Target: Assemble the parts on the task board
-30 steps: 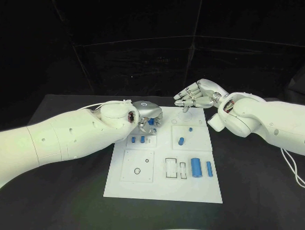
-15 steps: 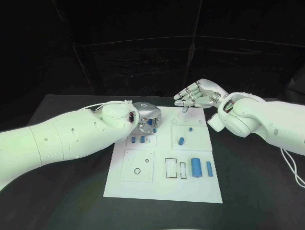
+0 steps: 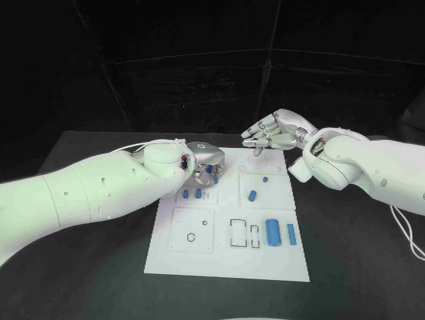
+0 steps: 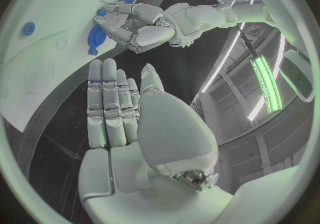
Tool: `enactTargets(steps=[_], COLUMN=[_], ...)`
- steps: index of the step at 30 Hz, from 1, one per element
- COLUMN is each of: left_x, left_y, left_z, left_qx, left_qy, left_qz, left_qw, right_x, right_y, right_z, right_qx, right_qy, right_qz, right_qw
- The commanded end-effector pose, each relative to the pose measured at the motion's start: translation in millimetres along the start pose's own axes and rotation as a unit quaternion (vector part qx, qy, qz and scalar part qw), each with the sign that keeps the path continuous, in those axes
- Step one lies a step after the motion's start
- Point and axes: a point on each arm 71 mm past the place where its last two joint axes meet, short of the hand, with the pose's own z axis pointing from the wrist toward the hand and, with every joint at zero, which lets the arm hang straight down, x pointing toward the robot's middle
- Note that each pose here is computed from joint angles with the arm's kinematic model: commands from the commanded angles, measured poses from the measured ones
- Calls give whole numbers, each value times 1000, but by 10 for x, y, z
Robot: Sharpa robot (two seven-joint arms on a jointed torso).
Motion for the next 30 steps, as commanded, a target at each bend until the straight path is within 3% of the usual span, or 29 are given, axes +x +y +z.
enactTargets(steps=[1, 20, 30], left_x=[23, 28, 6], left_y=[-26, -23, -29], left_z=[3, 6, 7], left_qx=[8, 6, 12], left_qy=[9, 9, -8], left_qz=[3, 3, 1], left_qw=[1000, 1000, 1000], right_x=[2, 6, 7], right_y=[22, 24, 25], right_z=[6, 8, 10], right_qx=[-5, -5, -5], right_qy=[0, 0, 0], right_qz=[-1, -2, -2], right_qw=[1000, 1000, 1000])
